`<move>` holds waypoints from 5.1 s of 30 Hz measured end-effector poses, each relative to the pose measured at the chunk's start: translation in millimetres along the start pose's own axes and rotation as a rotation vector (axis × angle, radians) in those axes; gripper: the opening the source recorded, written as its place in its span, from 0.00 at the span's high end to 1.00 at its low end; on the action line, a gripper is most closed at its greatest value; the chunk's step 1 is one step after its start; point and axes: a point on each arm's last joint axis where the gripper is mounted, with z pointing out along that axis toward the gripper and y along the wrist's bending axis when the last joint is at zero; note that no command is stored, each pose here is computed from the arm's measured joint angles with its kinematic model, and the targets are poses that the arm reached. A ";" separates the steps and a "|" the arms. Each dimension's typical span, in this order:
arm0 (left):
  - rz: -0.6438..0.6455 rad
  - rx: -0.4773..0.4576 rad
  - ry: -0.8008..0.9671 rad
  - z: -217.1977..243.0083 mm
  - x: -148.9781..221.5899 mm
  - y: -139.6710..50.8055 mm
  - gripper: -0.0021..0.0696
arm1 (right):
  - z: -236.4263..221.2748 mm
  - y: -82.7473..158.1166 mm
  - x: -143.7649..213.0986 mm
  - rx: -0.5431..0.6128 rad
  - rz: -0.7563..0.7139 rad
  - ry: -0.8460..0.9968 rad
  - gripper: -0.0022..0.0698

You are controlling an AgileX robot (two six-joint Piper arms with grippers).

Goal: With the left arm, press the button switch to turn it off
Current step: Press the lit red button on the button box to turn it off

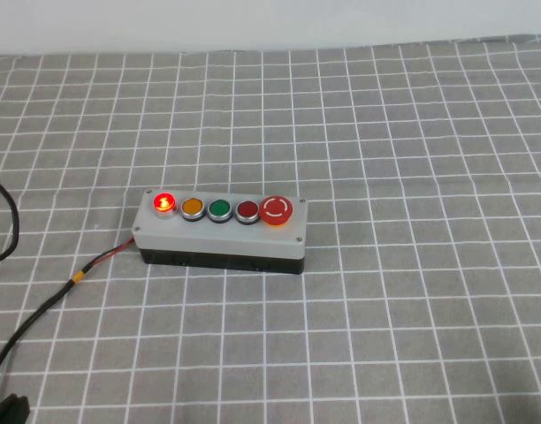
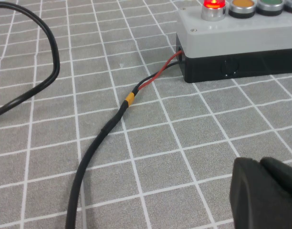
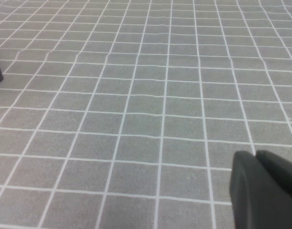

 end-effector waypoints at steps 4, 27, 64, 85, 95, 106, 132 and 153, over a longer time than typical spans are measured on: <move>0.002 0.000 0.000 0.0 0.0 0.0 0.98 | 0.0 0.0 0.0 0.000 0.000 0.000 0.99; 0.004 0.000 -0.002 0.0 -0.2 0.0 0.98 | 0.0 0.0 0.0 0.000 0.000 0.000 0.99; -0.326 0.118 0.283 23.3 -165.2 5.3 0.98 | 0.0 0.0 0.0 0.000 0.000 0.000 0.99; -0.101 0.279 0.759 241.6 -213.2 4.7 0.98 | 0.0 0.0 0.0 0.000 0.000 0.000 0.99; -0.098 0.306 0.864 289.0 -194.5 2.1 0.98 | 0.0 0.0 0.0 0.000 0.000 0.000 0.99; -0.096 0.304 0.891 298.6 -184.5 1.7 0.98 | 0.0 0.0 0.0 0.000 0.000 0.000 0.99; -0.078 0.289 0.876 300.5 -185.4 3.4 0.98 | 0.0 0.0 0.0 0.000 0.001 0.000 0.99; -0.069 0.288 0.882 304.1 -183.0 3.7 0.98 | 0.0 0.0 0.0 0.000 0.001 0.000 0.99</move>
